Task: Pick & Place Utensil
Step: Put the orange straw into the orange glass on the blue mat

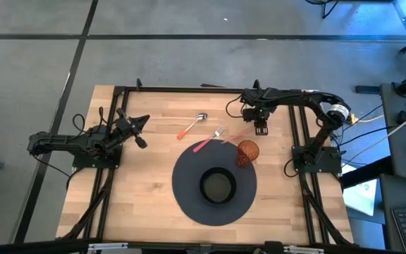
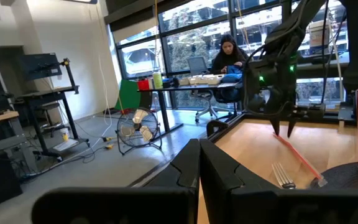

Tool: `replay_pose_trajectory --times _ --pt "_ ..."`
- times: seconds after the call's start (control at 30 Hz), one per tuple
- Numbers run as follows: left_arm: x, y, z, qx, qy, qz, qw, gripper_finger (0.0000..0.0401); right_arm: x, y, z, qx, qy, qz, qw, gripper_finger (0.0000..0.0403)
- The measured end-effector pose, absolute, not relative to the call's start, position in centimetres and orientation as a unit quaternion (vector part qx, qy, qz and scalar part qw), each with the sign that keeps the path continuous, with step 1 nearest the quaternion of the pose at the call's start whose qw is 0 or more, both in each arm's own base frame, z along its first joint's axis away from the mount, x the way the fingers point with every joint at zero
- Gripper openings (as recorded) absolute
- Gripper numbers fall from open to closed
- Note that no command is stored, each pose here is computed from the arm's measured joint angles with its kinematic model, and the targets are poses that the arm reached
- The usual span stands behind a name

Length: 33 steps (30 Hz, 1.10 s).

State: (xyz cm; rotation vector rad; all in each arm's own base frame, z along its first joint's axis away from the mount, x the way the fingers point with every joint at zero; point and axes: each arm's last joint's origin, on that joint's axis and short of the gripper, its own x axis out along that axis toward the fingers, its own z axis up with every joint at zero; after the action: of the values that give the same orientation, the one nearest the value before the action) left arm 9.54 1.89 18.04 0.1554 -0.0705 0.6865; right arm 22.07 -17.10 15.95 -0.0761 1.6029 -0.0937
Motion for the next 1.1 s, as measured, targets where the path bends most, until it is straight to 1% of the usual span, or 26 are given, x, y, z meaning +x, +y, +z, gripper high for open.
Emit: replay_pose_trajectory --times 0.23,0.37,0.5,0.67,0.7,0.87,0.93,1.1 --pt "9.5 1.9 18.0 0.076 -0.035 0.336 0.938 0.0003 22.4 -17.4 14.2 -0.031 0.735 -0.025 0.677 0.0129" --pt "9.5 1.9 18.0 0.077 -0.034 0.336 0.938 0.0003 22.5 -17.5 13.8 -0.035 0.743 -0.026 0.668 0.0125" --pt "9.5 1.9 18.0 0.077 -0.034 0.336 0.938 0.0003 22.4 -17.4 13.8 -0.021 0.747 -0.029 0.663 0.0095" --pt "9.5 1.9 18.0 0.077 -0.034 0.336 0.938 0.0003 22.2 -17.3 13.7 -0.005 0.751 -0.026 0.659 0.0022" --pt "9.5 1.9 18.0 0.077 -0.034 0.336 0.938 0.0003 22.1 -17.2 13.7 -0.003 0.753 -0.025 0.657 0.0013" --pt "9.5 1.9 18.0 0.077 -0.034 0.336 0.938 0.0003 22.0 -17.1 13.7 0.002 0.756 -0.025 0.654 0.0014" --pt "9.5 1.9 18.0 0.077 -0.034 0.336 0.938 0.0003 22.0 -17.1 13.7 0.001 0.756 -0.026 0.654 0.0008" --pt "9.5 1.9 18.0 0.077 -0.034 0.336 0.938 0.0003 21.7 -17.0 14.4 0.002 0.759 -0.052 0.649 0.0003"
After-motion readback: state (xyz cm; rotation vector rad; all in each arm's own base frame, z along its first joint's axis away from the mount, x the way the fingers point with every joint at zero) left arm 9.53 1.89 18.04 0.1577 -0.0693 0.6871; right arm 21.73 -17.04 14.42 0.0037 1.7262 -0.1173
